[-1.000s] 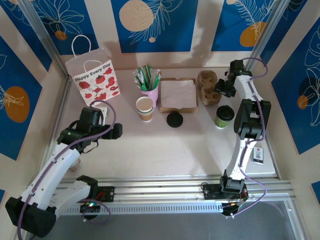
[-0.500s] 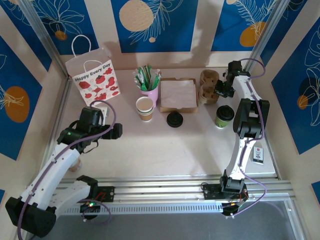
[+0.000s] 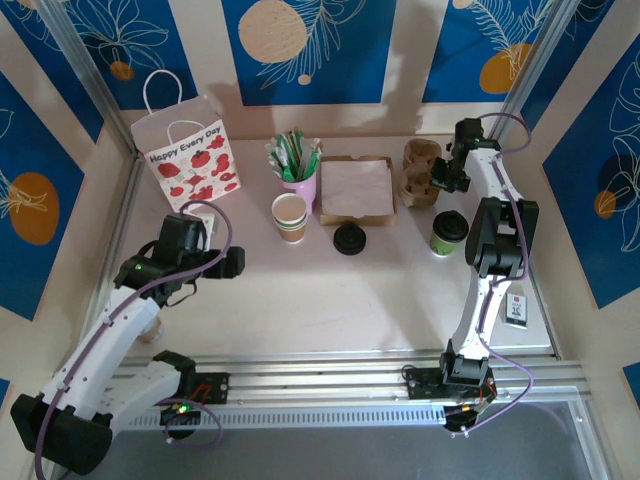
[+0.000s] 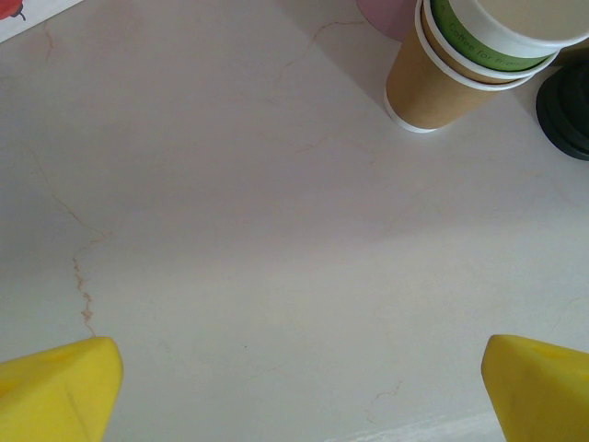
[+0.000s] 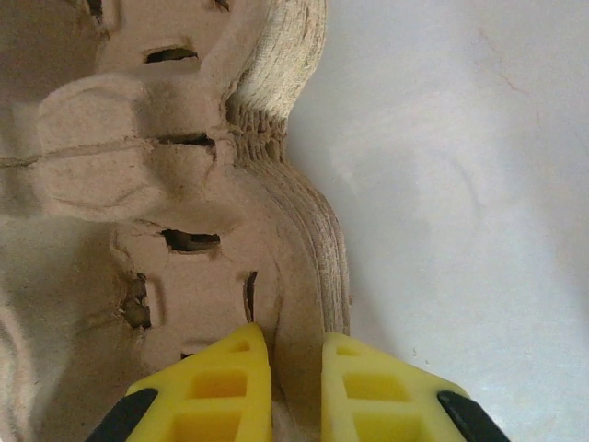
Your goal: Pack the takeout coffee
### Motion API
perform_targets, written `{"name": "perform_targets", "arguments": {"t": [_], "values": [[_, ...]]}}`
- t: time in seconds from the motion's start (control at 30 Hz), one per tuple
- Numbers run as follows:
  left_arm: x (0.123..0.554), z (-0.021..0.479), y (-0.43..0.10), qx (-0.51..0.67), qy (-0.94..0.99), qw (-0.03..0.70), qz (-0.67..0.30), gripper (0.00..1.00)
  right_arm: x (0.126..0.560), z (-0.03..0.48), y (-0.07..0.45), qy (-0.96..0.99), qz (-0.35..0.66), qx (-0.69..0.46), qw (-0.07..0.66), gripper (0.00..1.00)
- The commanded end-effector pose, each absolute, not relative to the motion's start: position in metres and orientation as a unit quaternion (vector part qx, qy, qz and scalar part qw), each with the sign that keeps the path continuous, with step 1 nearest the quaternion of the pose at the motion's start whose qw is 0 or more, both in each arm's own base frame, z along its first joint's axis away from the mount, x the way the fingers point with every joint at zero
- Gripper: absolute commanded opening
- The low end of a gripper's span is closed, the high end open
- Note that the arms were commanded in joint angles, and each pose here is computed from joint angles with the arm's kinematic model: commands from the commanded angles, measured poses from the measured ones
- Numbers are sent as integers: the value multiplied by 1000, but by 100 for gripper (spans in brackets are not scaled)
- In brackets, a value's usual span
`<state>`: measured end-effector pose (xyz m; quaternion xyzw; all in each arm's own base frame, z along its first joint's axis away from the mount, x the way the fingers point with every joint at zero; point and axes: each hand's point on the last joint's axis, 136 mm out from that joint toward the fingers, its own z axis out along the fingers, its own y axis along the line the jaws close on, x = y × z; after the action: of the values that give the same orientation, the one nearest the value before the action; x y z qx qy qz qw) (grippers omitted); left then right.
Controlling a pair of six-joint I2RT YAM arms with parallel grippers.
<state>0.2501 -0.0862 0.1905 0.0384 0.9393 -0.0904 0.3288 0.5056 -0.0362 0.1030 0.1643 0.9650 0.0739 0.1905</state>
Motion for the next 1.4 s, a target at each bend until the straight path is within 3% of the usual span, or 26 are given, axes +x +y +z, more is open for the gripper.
{"name": "perform_targets", "arguments": {"t": [0.0, 0.2, 0.7, 1.0, 1.13, 1.37], "values": [[249, 191, -85, 41, 937, 334, -93, 100, 504, 116, -37, 965, 61, 167, 193, 11], [249, 190, -85, 41, 938, 331, -94, 100, 504, 116, -36, 966, 58, 164, 190, 10], [249, 188, -87, 45, 939, 326, -98, 100, 502, 113, -36, 970, 44, 158, 180, 19], [249, 187, -88, 45, 940, 323, -98, 100, 502, 113, -37, 972, 19, 146, 180, 19], [249, 187, -88, 46, 940, 323, -98, 100, 503, 113, -35, 973, 16, 142, 181, 13], [249, 186, -89, 46, 941, 322, -98, 100, 504, 119, -36, 973, 5, 140, 186, 17]]}}
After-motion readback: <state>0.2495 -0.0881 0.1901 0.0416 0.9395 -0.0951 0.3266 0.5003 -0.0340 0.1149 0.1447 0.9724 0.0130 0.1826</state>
